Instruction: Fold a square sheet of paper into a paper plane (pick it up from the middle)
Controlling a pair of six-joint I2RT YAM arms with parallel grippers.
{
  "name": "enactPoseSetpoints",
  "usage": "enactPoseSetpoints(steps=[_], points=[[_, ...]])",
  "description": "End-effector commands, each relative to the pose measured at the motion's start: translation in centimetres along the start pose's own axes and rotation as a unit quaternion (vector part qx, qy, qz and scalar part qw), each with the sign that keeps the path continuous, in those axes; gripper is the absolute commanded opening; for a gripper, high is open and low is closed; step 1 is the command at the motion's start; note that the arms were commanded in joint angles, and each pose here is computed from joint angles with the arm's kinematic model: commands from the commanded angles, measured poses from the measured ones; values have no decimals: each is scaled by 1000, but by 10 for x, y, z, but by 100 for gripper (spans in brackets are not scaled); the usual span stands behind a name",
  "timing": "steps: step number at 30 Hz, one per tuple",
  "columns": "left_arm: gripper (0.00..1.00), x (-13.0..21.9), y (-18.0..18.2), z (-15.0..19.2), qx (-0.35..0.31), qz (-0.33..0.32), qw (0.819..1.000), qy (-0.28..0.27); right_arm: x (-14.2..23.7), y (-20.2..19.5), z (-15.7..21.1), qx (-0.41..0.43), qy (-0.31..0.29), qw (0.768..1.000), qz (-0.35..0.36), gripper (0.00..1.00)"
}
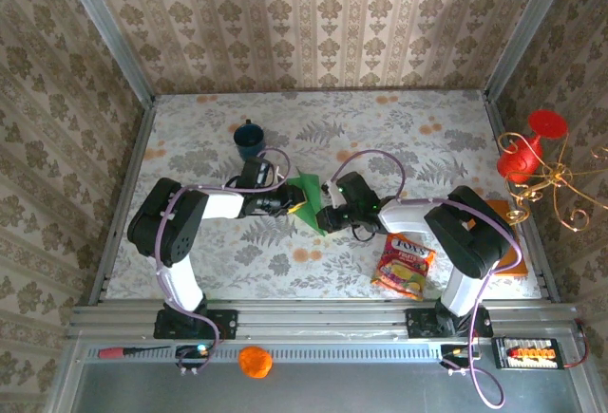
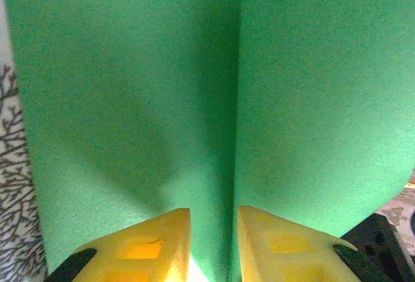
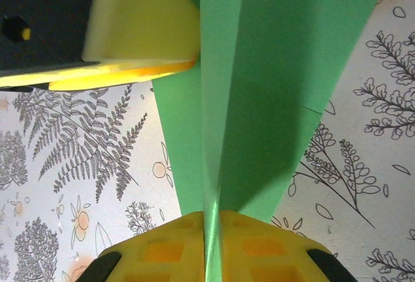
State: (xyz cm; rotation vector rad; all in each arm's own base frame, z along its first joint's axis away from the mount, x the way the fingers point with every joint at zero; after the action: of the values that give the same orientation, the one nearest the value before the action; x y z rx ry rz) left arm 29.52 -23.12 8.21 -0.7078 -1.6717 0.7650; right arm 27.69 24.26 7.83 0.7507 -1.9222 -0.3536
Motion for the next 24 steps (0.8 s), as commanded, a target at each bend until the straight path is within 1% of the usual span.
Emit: enactPoseSetpoints(steps=[1, 8, 15, 24], points=[[26, -1, -8, 0, -14, 22, 1000, -6, -5, -4, 6, -30, 26, 999, -28, 13], [26, 3, -10, 2, -22, 34, 999, -18, -7, -14, 5, -68, 40, 996, -51, 13], [25, 1, 4, 8, -2, 1, 1000, -5, -9, -15, 3, -81, 52, 993, -66, 11], [24, 1, 12, 11, 12, -47, 999, 10, -10, -18, 4, -118, 86, 987, -73, 10]])
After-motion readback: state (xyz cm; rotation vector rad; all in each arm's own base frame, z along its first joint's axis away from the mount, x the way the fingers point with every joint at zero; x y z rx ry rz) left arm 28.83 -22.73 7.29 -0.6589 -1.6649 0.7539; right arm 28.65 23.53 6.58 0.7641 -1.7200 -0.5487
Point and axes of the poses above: each hand's point on the last joint's axis, 136 mm out from that joint toward the fingers, its own x axis back along the fingers, its own y axis along the line the jaws close on, z = x × y, the point moved 7 cm from there along x, back along the fingers, and after that the axes turned 6 degrees about -x, right-handed, at the moved point
